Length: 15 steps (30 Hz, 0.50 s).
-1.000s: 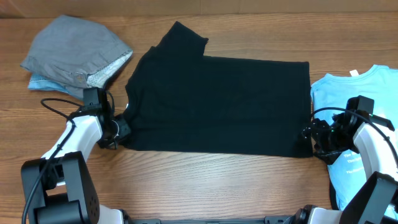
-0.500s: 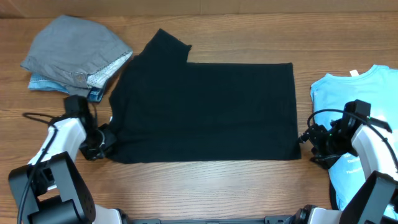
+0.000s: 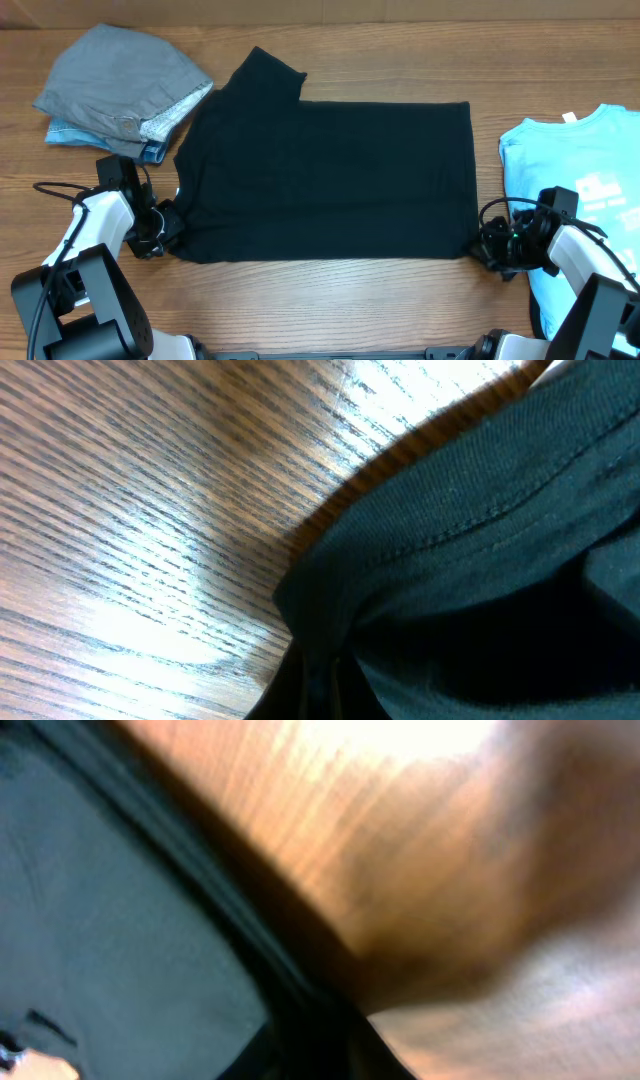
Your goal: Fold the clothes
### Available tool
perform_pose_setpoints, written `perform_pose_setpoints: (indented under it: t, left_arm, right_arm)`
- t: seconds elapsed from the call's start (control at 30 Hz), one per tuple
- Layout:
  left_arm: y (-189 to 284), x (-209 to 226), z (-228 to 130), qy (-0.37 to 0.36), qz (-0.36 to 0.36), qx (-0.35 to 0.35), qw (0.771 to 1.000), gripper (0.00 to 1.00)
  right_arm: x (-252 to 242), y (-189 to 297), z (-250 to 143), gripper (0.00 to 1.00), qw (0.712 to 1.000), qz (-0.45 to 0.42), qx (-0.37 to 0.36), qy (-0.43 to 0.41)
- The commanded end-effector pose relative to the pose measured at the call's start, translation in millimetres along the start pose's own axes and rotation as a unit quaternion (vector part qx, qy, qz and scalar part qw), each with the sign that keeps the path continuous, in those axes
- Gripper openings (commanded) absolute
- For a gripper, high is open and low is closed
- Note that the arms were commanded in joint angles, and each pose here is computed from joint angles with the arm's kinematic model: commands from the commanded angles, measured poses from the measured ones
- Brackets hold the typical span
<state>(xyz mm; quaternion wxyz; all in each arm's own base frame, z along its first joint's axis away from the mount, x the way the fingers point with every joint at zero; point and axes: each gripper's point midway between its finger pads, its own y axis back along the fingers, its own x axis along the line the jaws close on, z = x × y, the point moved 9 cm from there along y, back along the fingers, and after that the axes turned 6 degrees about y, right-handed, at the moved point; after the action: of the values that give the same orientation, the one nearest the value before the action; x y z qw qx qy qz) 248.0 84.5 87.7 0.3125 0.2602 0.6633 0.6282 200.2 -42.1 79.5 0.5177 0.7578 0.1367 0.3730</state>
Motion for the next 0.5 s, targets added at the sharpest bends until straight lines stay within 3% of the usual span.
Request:
perform_pose_setpoints:
  t: [0.0, 0.27, 0.37, 0.47]
  left_arm:
    - [-14.7, 9.5, -9.0, -0.008, 0.024, 0.028, 0.999, 0.04]
    - [-11.0, 11.2, -10.1, -0.009, 0.037, 0.037, 0.999, 0.04]
    - [-5.8, 10.6, -9.2, -0.009, 0.041, 0.044, 0.998, 0.06]
    - [1.9, 9.6, -8.5, -0.008, 0.045, 0.055, 0.997, 0.21]
  right_arm:
    - [-6.8, 9.6, 3.9, 0.11, 0.997, -0.064, -0.006, -0.034]
    - [-8.7, 47.7, -3.4, 0.07, 0.98, -0.174, -0.02, -0.09]
    - [-7.9, 51.1, -6.4, 0.15, 0.981, -0.172, -0.022, -0.087]
    - [-8.2, 51.8, -7.8, 0.27, 0.981, -0.174, -0.019, -0.086]
